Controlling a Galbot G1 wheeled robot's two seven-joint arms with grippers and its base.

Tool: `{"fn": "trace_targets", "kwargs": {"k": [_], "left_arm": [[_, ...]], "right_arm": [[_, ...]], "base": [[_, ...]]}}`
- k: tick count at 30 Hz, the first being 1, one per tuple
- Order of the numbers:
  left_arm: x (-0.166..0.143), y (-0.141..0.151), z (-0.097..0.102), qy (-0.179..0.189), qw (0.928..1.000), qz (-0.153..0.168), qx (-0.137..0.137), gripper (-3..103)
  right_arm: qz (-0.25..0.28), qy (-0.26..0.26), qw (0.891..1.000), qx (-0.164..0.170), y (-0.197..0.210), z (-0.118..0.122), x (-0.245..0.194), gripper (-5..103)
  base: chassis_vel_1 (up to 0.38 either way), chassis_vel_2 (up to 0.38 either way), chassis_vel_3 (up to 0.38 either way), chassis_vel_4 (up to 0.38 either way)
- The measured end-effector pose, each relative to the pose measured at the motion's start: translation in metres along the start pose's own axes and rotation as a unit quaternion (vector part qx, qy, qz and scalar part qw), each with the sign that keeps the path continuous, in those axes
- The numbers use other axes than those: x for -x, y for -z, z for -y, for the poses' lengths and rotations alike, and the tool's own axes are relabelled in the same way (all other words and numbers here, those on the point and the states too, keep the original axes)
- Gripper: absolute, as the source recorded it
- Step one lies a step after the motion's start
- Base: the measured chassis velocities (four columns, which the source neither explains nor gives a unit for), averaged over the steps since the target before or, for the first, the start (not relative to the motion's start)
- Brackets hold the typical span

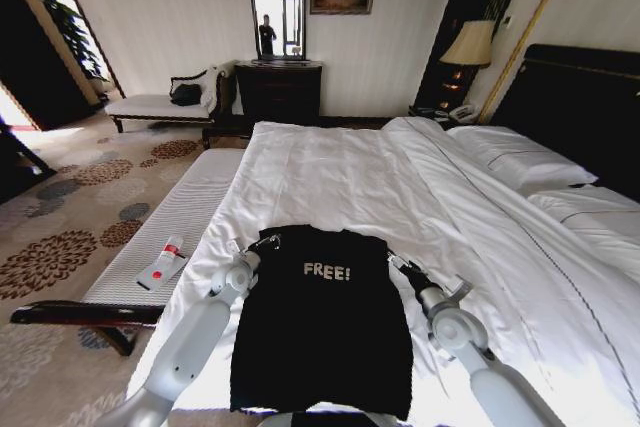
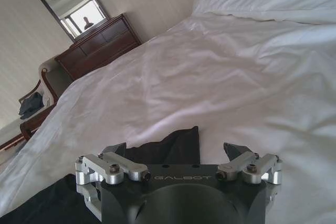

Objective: Fold the clothes on the bed.

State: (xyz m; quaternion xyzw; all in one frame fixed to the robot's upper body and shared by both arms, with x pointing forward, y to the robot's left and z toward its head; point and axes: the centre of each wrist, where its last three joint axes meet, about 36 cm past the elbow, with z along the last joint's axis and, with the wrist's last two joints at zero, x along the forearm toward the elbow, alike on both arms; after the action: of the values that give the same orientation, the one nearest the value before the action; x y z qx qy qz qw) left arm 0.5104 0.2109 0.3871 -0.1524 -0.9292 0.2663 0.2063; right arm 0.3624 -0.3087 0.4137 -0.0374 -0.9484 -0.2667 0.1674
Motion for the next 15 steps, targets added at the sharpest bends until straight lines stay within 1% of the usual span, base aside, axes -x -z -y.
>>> {"fn": "trace_targets", "kwargs": {"k": [6,7,9,11,14,15], "left_arm": [[0.007,-0.0025,0.0033,0.011,0.9998,-0.004,0.013,0],[0.0073,-0.0027,0.0034,0.011,0.9998,-0.005,0.014,-3],[0.0091,-0.0041,0.0052,0.01,0.9998,-0.007,0.014,6],[0.0096,-0.0045,0.006,0.01,0.9998,-0.008,0.014,6],[0.0103,-0.0058,0.0096,0.006,0.9998,-0.008,0.014,23],[0.0103,-0.0058,0.0096,0.006,0.9998,-0.008,0.014,23]], "right_arm": [[-0.002,0.0,1.0,0.0,-0.0013,0.0,0.0024,100],[-0.002,0.0,1.0,0.0,-0.0014,0.0,0.0027,100],[-0.003,0.0,1.0,-0.001,-0.0019,0.0,0.0038,100],[-0.003,0.001,1.0,-0.001,-0.0022,0.0001,0.004,100],[-0.005,0.001,1.0,0.0,-0.0038,-0.0001,0.0044,100],[-0.005,0.001,1.0,0.0,-0.0038,-0.0001,0.0044,100]], "base": [[0.0,0.0,0.0,0.0],[0.0,0.0,0.0,0.0],[0.0,0.0,0.0,0.0],[0.0,0.0,0.0,0.0],[0.0,0.0,0.0,0.0],[0.0,0.0,0.0,0.0]]}}
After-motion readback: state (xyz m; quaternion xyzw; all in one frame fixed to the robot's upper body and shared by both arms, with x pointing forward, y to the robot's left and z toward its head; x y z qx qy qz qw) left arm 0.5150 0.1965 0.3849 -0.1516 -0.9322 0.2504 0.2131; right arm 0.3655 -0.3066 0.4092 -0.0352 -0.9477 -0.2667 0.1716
